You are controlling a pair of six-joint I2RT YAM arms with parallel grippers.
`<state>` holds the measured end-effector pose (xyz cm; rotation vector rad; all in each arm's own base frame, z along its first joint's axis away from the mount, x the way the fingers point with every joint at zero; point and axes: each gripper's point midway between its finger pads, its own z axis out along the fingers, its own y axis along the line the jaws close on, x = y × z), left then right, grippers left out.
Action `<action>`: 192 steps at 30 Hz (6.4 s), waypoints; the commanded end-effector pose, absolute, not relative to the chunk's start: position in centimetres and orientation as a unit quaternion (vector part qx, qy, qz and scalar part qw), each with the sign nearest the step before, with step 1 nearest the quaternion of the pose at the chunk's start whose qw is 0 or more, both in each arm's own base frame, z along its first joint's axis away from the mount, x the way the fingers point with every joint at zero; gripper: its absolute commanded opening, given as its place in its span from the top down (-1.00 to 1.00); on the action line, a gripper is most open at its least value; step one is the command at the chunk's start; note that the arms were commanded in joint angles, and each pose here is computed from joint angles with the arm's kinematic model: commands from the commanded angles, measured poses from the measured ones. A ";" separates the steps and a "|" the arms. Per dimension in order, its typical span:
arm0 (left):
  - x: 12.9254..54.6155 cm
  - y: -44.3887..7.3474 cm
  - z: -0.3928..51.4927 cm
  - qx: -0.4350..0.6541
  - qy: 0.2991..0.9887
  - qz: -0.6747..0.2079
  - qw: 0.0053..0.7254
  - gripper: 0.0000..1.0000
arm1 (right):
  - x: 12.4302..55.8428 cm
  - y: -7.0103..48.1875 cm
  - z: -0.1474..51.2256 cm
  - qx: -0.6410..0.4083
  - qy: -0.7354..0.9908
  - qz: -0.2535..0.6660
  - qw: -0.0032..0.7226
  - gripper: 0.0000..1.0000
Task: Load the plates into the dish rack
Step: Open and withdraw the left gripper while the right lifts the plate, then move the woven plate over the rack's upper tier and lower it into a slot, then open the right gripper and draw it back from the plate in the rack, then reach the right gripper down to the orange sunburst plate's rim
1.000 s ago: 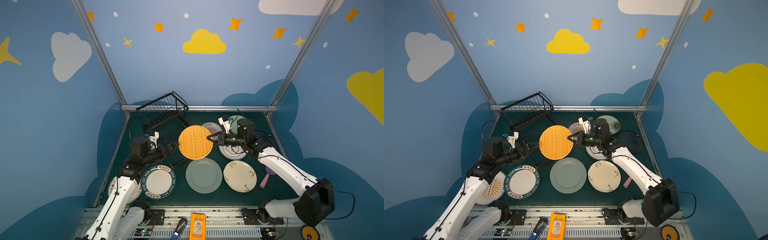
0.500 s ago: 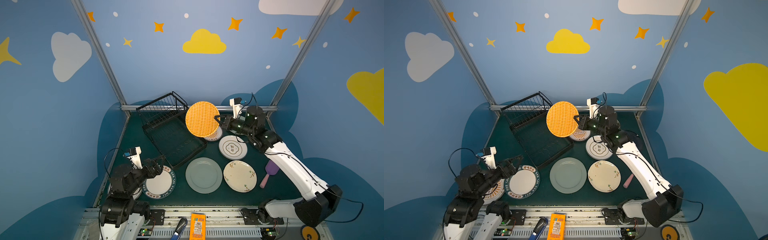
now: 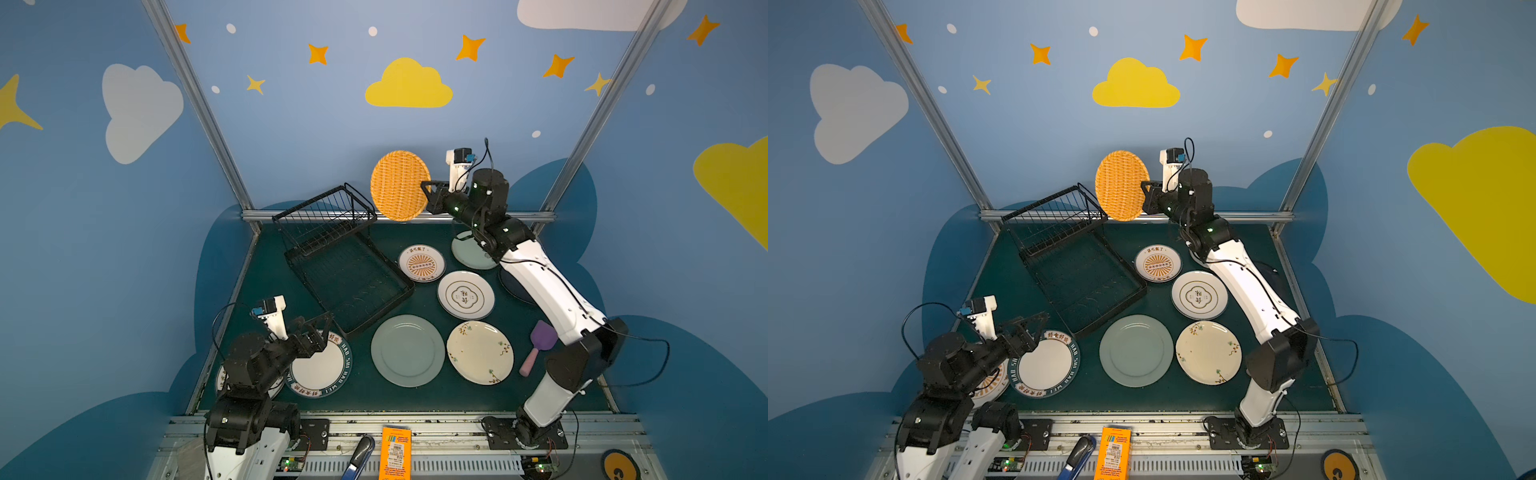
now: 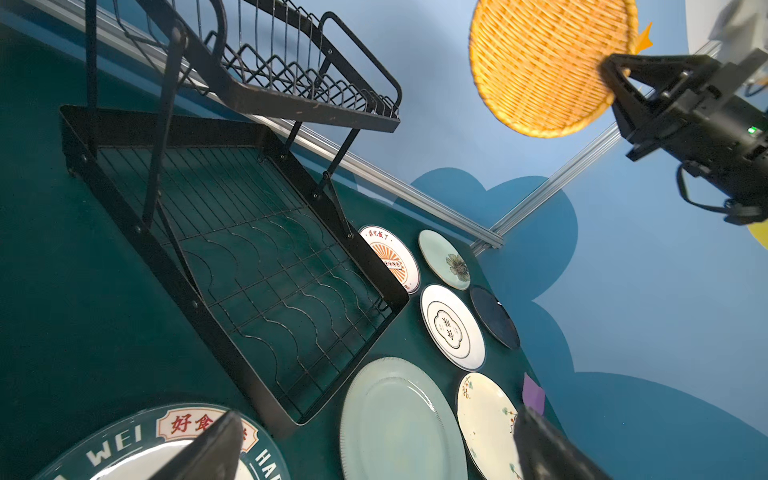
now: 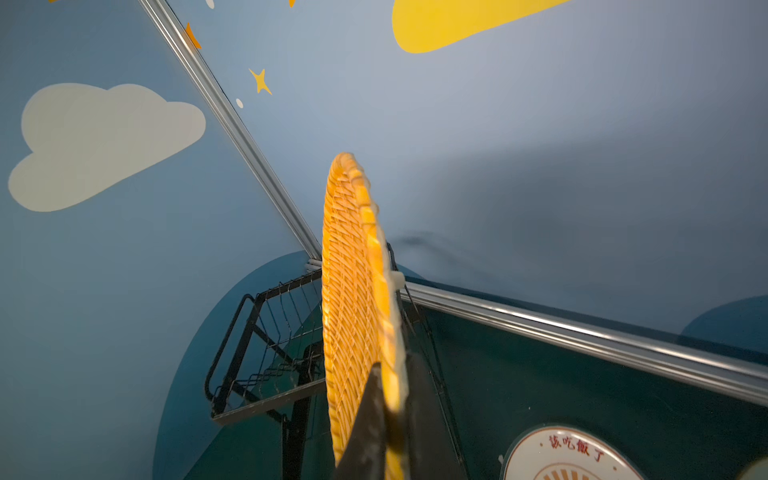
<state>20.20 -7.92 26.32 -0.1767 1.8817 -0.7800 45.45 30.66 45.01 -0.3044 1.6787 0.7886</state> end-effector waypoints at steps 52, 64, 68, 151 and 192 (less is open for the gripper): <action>20.2 -9.0 27.5 -0.052 0.765 -0.364 0.529 -1.00 | 55.5 43.5 39.3 -0.185 0.616 0.250 0.724 1.00; 20.1 -9.0 27.7 -0.049 0.763 -0.366 0.530 -1.00 | 55.0 44.2 38.2 -0.181 0.627 0.202 0.730 1.00; 20.1 -9.1 27.8 -0.048 0.762 -0.366 0.532 -1.00 | 54.7 44.1 38.1 -0.171 0.630 0.187 0.734 1.00; 20.1 -8.5 27.7 -0.058 0.763 -0.354 0.537 -1.00 | 46.8 41.1 43.5 -0.205 0.649 0.196 0.706 -0.66; 21.4 -10.9 25.5 -0.041 0.802 -0.399 0.442 -1.00 | 52.7 20.2 14.7 -0.029 0.888 0.379 0.261 -0.52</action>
